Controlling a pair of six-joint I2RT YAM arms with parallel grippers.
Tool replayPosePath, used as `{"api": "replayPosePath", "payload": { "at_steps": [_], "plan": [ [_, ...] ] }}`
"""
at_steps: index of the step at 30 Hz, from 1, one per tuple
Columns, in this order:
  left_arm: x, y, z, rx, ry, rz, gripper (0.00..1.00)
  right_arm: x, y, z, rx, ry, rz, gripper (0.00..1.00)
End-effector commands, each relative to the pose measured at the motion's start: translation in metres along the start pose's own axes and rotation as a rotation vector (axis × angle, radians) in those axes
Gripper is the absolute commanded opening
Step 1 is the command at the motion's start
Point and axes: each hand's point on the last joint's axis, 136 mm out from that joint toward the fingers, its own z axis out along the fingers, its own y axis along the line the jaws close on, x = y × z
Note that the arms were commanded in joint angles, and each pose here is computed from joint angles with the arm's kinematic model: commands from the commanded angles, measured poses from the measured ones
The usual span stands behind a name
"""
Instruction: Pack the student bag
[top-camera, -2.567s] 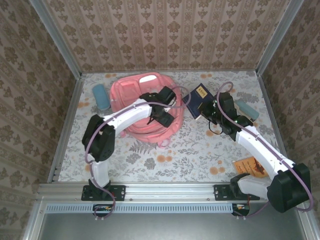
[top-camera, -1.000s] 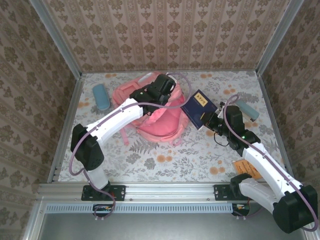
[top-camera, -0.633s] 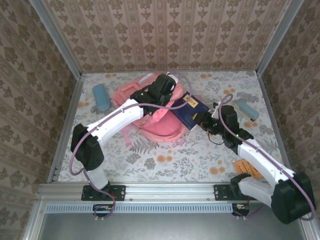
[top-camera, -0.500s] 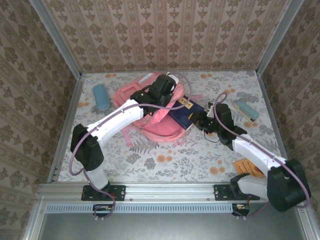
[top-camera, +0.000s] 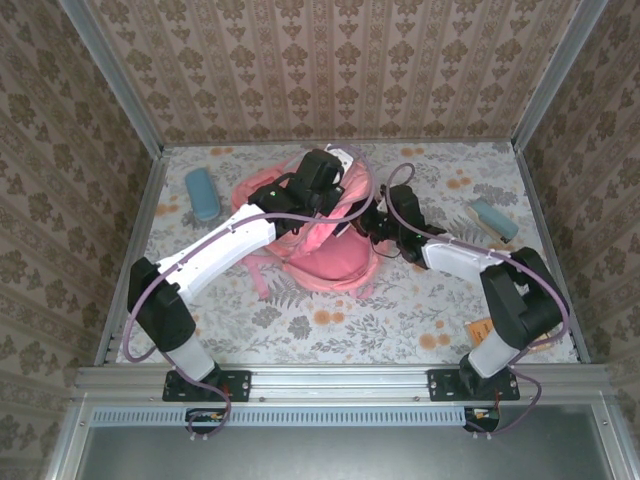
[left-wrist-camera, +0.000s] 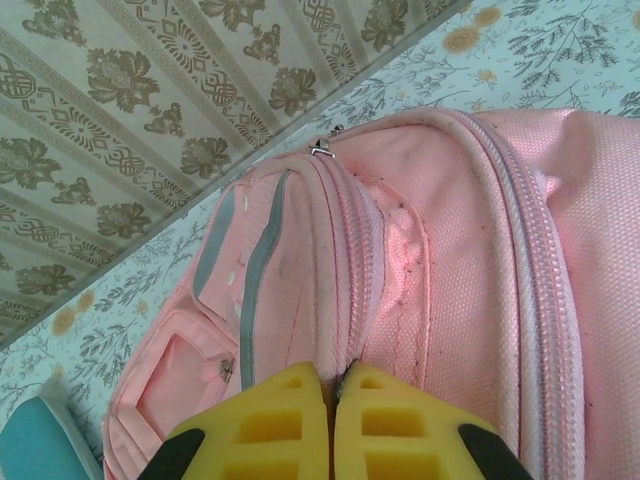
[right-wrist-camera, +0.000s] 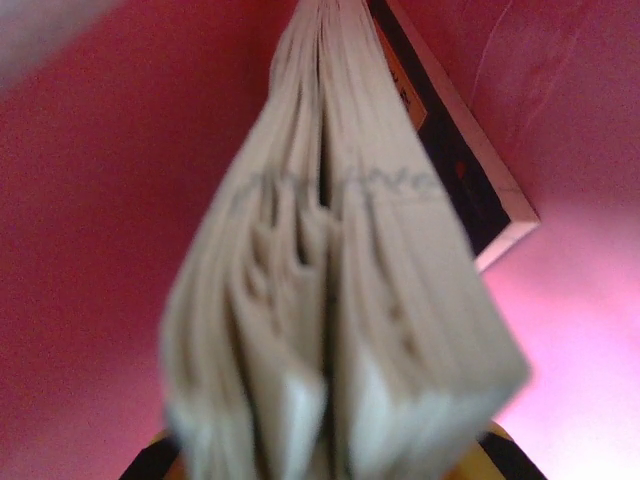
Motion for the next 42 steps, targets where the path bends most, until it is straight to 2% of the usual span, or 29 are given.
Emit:
{"api": "replayPosePath", "payload": {
  "at_steps": [1,9,15,18,21,23,26,32,35,42],
  "plan": [
    [-0.053,0.019,-0.035,-0.024,-0.198,-0.109,0.04,-0.015,0.029,0.017,-0.081,-0.107,0.006,0.02],
    [-0.051,0.017,-0.028,-0.02,-0.178,-0.114,0.03,-0.009,0.019,0.059,-0.068,-0.17,0.076,0.01],
    [-0.049,0.017,-0.026,-0.014,-0.169,-0.122,0.03,-0.005,0.0,0.092,-0.031,-0.152,0.142,0.03],
    [-0.048,0.017,-0.025,-0.01,-0.164,-0.125,0.02,-0.004,-0.001,0.1,-0.02,-0.133,0.13,0.1],
    [-0.048,0.018,-0.024,-0.008,-0.162,-0.13,0.02,0.0,-0.001,0.104,-0.005,-0.103,0.115,0.28],
    [-0.048,0.018,-0.024,-0.006,-0.163,-0.131,0.02,0.005,-0.007,0.102,0.027,-0.081,0.142,0.41],
    [-0.049,0.021,-0.025,-0.01,-0.162,-0.131,0.02,0.008,-0.002,0.094,0.018,-0.071,0.159,0.53],
    [-0.047,0.026,-0.026,-0.013,-0.158,-0.141,0.02,0.008,0.005,0.065,0.051,-0.066,0.171,0.66],
    [-0.045,0.026,-0.025,-0.013,-0.153,-0.147,0.02,0.011,0.004,0.053,0.068,-0.055,0.179,0.67],
    [-0.042,0.028,-0.023,-0.015,-0.146,-0.156,0.02,0.023,-0.007,0.036,0.082,-0.01,0.23,0.62]
  ]
}}
